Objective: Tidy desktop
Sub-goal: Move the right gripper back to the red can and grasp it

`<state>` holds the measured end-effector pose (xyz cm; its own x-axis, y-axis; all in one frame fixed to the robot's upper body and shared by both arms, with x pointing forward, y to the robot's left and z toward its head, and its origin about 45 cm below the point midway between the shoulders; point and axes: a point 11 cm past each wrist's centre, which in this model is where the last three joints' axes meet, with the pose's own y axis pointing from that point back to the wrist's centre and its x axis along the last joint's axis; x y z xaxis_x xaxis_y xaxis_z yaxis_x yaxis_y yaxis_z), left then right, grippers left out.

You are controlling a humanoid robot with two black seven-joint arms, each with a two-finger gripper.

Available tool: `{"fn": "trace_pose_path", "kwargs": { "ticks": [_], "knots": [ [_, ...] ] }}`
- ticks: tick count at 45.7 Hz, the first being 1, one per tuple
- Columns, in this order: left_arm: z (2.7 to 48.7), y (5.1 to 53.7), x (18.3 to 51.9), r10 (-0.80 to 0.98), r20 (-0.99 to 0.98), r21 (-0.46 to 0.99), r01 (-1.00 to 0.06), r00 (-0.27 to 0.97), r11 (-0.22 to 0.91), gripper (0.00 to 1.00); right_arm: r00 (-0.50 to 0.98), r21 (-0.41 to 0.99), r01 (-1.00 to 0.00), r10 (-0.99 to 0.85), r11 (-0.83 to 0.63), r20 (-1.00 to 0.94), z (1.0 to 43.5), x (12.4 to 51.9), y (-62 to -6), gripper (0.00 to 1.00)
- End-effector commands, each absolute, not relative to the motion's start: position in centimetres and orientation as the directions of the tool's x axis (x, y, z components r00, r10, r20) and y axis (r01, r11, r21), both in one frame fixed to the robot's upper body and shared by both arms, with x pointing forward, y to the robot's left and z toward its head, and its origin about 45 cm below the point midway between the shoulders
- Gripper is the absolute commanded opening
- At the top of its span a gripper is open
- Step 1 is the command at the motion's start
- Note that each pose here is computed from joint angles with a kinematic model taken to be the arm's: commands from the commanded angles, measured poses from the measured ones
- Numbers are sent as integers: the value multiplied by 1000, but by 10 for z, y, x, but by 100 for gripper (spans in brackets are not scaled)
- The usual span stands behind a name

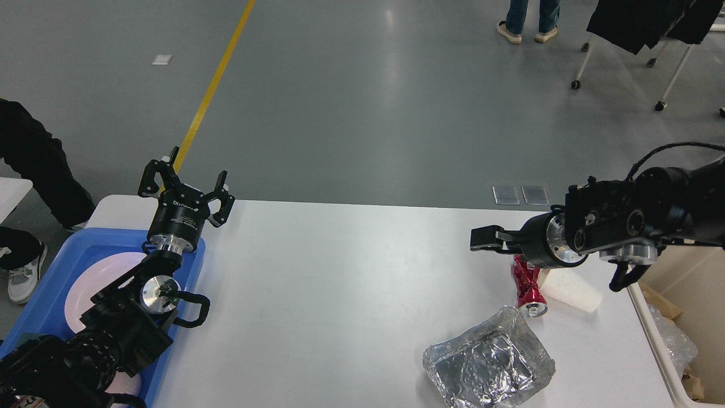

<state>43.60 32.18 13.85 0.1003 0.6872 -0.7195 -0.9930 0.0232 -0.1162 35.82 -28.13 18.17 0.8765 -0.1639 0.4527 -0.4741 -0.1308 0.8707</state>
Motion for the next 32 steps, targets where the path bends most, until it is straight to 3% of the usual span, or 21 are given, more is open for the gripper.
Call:
{"fn": "trace_pose_path", "kwargs": {
  "ticks": [1,11,32],
  "knots": [
    [139,322,436,688,-719,-116,-993,100,23,97,842,850,-524,-172,-45,510,136,361,-319,100],
    [139,321,437,687,-719,-118,-993,103,25,97,848,857,-514,-169,-28,503,101,348,-323,100],
    [139,321,437,687,-719,-118,-993,103,25,97,855,860,-509,-137,-43,500,76,341,-304,100]
  ]
}}
